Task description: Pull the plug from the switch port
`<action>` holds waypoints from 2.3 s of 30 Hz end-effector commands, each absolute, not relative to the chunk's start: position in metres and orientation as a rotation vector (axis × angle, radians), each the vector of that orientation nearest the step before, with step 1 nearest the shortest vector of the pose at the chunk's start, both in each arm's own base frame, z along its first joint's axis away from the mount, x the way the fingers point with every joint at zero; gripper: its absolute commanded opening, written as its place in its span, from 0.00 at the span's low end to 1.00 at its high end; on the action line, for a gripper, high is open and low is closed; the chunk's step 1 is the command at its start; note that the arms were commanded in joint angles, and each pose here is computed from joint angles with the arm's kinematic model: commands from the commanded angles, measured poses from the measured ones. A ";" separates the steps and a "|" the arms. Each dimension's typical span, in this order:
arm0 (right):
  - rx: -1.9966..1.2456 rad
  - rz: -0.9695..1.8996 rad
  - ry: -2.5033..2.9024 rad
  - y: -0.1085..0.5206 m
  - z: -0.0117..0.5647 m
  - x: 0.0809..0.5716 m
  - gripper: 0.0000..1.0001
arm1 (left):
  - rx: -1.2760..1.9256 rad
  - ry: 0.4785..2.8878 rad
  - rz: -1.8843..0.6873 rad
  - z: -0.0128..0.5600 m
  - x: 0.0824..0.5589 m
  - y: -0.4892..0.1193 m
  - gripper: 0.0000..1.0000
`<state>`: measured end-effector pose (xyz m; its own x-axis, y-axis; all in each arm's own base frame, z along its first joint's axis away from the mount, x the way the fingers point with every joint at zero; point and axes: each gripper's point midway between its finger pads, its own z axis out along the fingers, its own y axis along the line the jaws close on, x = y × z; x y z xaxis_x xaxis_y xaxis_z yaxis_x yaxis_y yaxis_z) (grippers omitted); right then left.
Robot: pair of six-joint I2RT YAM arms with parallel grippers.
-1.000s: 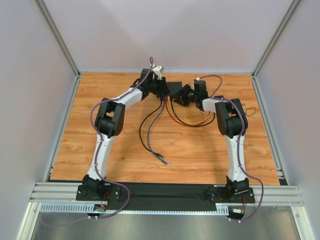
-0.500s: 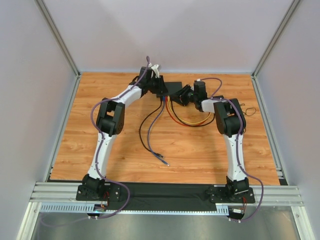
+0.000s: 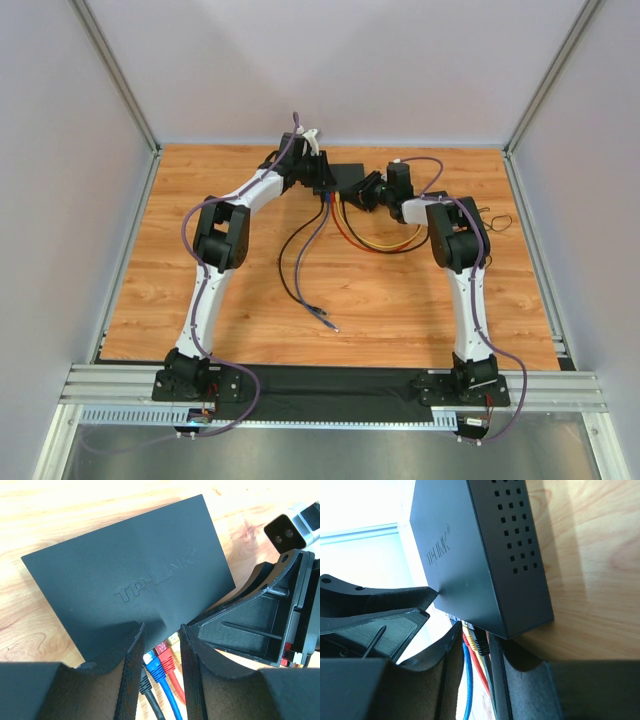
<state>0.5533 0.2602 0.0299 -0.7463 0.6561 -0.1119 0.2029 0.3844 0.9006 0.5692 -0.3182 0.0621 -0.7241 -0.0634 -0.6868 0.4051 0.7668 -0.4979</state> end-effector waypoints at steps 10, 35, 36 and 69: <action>0.840 1.219 2.278 0.249 -0.008 0.553 0.31 | 0.246 2.268 -0.876 0.060 0.567 -0.321 0.41; 0.599 1.056 2.399 0.245 -0.015 0.542 0.00 | 0.226 2.276 -0.930 0.056 0.568 -0.321 0.39; 0.570 0.992 2.416 0.243 -0.016 0.542 0.00 | 0.225 2.278 -0.929 0.055 0.568 -0.321 0.39; 0.681 1.270 2.340 0.267 -0.004 0.524 0.00 | 0.217 2.296 -0.931 0.052 0.568 -0.320 0.38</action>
<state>0.5473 0.2638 0.0274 -0.7712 0.5850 -0.2509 0.1502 0.5503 0.8214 0.5689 -0.3227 0.0612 -0.7532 -0.0798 -0.6529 0.3998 0.7326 -0.5508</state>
